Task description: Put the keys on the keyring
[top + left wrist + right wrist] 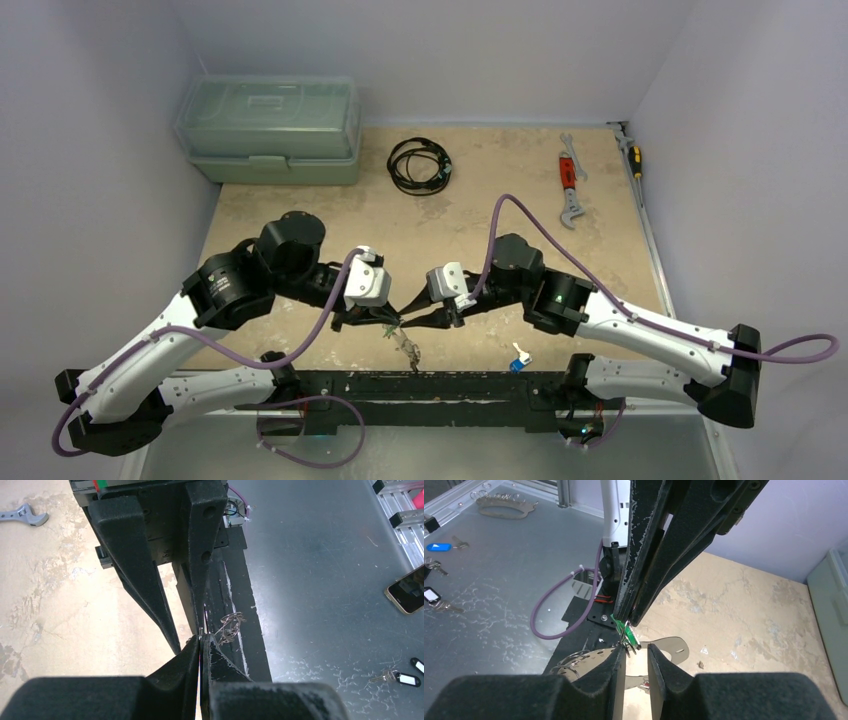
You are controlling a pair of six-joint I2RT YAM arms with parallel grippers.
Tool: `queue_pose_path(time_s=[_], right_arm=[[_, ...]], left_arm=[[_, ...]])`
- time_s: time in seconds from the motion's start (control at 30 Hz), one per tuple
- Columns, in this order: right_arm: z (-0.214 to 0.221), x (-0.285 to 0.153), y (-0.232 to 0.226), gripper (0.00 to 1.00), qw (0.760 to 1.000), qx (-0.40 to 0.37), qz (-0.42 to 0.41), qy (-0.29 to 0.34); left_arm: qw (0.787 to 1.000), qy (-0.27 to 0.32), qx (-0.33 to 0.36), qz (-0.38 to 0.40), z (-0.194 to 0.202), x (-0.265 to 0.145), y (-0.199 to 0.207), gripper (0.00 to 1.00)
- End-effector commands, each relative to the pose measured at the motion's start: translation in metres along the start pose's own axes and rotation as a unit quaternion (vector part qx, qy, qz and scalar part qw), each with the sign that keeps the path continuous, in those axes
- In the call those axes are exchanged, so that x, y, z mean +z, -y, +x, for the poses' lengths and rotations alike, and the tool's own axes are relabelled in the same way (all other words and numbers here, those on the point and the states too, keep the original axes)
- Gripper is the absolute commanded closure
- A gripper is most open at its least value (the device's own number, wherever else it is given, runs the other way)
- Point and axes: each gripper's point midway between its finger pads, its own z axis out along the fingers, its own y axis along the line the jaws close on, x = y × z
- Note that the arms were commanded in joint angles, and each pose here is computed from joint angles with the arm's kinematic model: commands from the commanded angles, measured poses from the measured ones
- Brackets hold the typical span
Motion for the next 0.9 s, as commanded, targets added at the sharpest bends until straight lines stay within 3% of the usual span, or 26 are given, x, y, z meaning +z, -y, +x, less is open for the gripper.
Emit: queue_pose_path(time_s=[0.0,0.13,0.87], right_arm=[[-0.006,0.0,-0.001,0.79,1.0,-0.006,-0.004,0.014],[-0.004,0.0,0.005,1.0,1.0,-0.008,0.011,0.009],[-0.033,-0.022,0.017,1.0,0.989,-0.055,0.097,0.1]], left_arm=[[0.999,0.033,0.021,-0.008,-0.022,-0.002,-0.003,1.0],[0.999,0.033,0.019,-0.01,-0.022,-0.003,-0.004,1.0],[0.992,0.057,0.012,-0.11,-0.013,-0.021,-0.019,0.99]])
